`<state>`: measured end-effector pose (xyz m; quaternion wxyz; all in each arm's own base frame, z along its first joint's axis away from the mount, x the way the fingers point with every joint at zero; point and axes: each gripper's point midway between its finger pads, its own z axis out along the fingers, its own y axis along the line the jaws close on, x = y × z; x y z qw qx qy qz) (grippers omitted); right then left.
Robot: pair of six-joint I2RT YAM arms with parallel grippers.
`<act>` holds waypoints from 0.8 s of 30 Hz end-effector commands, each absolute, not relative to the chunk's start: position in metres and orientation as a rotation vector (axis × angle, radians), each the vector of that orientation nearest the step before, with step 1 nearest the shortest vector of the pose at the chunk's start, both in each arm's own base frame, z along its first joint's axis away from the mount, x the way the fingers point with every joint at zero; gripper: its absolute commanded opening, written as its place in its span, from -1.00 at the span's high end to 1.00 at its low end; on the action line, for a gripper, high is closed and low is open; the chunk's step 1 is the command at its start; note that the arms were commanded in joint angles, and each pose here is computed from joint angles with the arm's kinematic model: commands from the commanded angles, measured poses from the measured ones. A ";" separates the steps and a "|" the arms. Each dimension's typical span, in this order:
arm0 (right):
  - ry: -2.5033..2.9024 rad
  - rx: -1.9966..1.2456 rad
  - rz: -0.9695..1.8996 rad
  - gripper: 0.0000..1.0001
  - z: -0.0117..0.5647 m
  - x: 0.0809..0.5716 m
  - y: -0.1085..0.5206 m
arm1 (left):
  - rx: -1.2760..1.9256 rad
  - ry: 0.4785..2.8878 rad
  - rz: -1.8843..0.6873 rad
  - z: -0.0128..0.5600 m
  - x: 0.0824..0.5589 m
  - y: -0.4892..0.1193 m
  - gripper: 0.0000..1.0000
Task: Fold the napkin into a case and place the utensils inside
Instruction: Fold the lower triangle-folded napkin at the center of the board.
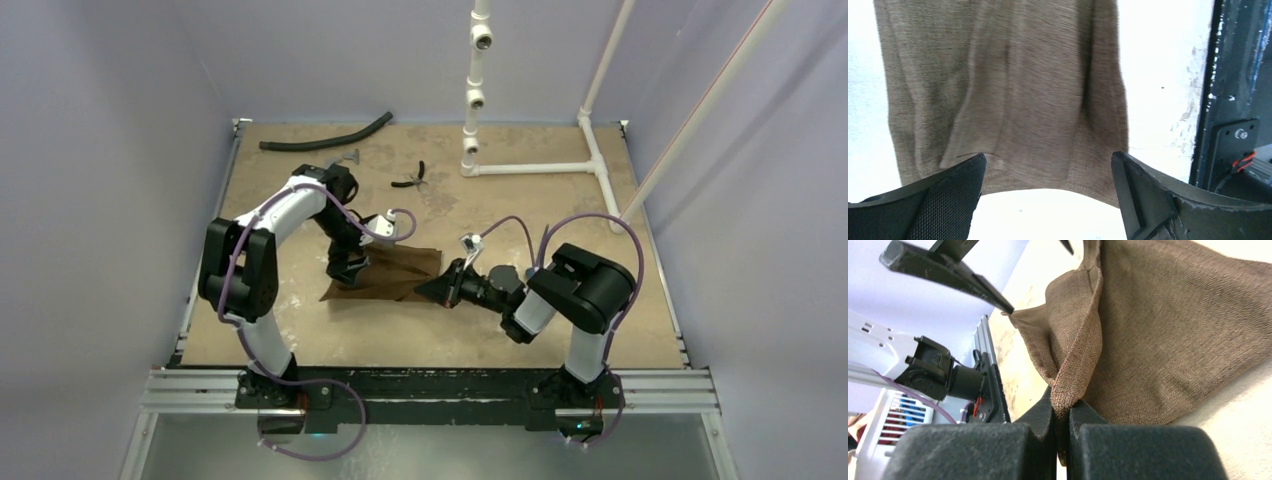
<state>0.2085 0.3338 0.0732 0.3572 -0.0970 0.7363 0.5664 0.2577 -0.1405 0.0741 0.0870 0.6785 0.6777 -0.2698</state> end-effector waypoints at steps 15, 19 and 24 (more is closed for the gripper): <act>2.134 -0.119 1.159 1.00 0.028 0.254 0.328 | 2.222 2.005 -0.815 0.089 0.202 -0.097 -0.61; 2.156 -0.101 1.163 1.00 0.024 0.255 0.331 | 2.206 2.035 -0.754 0.079 0.197 -0.092 -0.61; 2.181 -0.074 1.166 1.00 0.022 0.254 0.331 | 2.181 1.990 -0.592 0.066 0.195 -0.086 -0.60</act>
